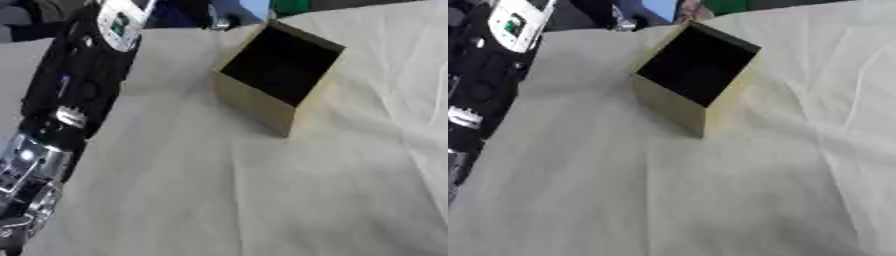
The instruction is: Pick up objects on the table and place them in the box.
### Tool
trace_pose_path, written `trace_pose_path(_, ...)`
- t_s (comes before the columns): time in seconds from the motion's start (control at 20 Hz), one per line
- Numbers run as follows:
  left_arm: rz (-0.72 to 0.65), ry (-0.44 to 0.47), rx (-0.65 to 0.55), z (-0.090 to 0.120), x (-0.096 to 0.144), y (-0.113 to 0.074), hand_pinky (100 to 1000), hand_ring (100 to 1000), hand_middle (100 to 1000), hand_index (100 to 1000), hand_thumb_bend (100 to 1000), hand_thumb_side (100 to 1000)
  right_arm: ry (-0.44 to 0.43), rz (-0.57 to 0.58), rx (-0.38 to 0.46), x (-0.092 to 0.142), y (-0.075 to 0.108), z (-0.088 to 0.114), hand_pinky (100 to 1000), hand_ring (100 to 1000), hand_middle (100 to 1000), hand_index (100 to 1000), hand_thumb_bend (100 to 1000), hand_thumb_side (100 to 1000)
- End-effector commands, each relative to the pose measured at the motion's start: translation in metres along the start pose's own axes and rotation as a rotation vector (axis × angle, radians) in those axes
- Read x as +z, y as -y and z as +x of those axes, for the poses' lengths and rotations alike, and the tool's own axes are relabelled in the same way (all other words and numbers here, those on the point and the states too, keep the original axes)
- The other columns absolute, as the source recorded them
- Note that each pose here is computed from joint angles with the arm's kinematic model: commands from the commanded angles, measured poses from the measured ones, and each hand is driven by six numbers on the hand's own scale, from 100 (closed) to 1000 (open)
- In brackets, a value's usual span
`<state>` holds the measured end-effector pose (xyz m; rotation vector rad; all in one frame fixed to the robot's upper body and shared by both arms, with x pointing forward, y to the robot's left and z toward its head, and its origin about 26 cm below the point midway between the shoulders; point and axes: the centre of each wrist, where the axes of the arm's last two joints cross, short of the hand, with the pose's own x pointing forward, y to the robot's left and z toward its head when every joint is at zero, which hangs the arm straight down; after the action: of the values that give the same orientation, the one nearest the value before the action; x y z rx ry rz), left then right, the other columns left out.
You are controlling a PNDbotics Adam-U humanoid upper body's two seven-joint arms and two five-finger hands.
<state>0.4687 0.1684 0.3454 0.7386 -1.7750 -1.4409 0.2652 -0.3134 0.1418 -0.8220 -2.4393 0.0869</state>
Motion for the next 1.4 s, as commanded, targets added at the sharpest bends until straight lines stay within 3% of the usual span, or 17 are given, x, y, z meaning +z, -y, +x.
trace_pose_path(0.05, 0.065, 0.006, -0.015, 0.0, -0.003, -0.008, 871, 789, 593, 679, 100, 264, 0.039, 0.014, -0.013, -0.01, 0.002, 0.005, 638, 772, 585, 719, 100, 810)
trace_pose_path(0.35, 0.074, 0.014, -0.033, -0.01, -0.012, 0.015, 885, 816, 632, 702, 100, 279, 0.048, 0.013, -0.032, -0.015, -0.001, 0.006, 637, 774, 585, 719, 100, 811)
trace_pose_path(0.6, 0.045, 0.054, -0.072, -0.014, -0.014, 0.024, 908, 869, 712, 780, 100, 316, 0.049, 0.013, -0.042, -0.017, -0.002, 0.007, 636, 775, 585, 720, 100, 812)
trace_pose_path(0.75, 0.031, 0.056, -0.109, -0.018, -0.014, 0.027, 936, 920, 782, 882, 273, 398, 0.051, 0.012, -0.044, -0.018, -0.003, 0.008, 636, 775, 585, 720, 100, 811)
trace_pose_path(0.8, 0.031, 0.057, -0.119, -0.018, -0.014, 0.028, 938, 922, 784, 885, 282, 405, 0.051, 0.012, -0.046, -0.018, -0.003, 0.008, 636, 775, 585, 720, 100, 811)
trace_pose_path(0.85, 0.033, 0.063, -0.13, -0.018, -0.014, 0.028, 946, 936, 797, 897, 361, 476, 0.051, 0.012, -0.047, -0.018, -0.003, 0.008, 636, 775, 585, 720, 100, 809)
trace_pose_path(0.95, 0.047, 0.076, -0.148, -0.018, -0.014, 0.028, 951, 952, 814, 903, 419, 511, 0.051, 0.012, -0.049, -0.019, -0.004, 0.008, 636, 775, 585, 720, 100, 810)
trace_pose_path(1.2, 0.103, 0.064, -0.207, -0.02, -0.012, 0.025, 975, 997, 891, 994, 694, 613, 0.05, 0.011, -0.051, -0.019, -0.004, 0.008, 636, 776, 585, 720, 100, 806)
trace_pose_path(1.4, 0.165, 0.014, -0.252, -0.022, -0.01, 0.024, 977, 1000, 896, 1000, 759, 647, 0.047, 0.01, -0.05, -0.019, -0.004, 0.008, 635, 776, 585, 720, 100, 807)
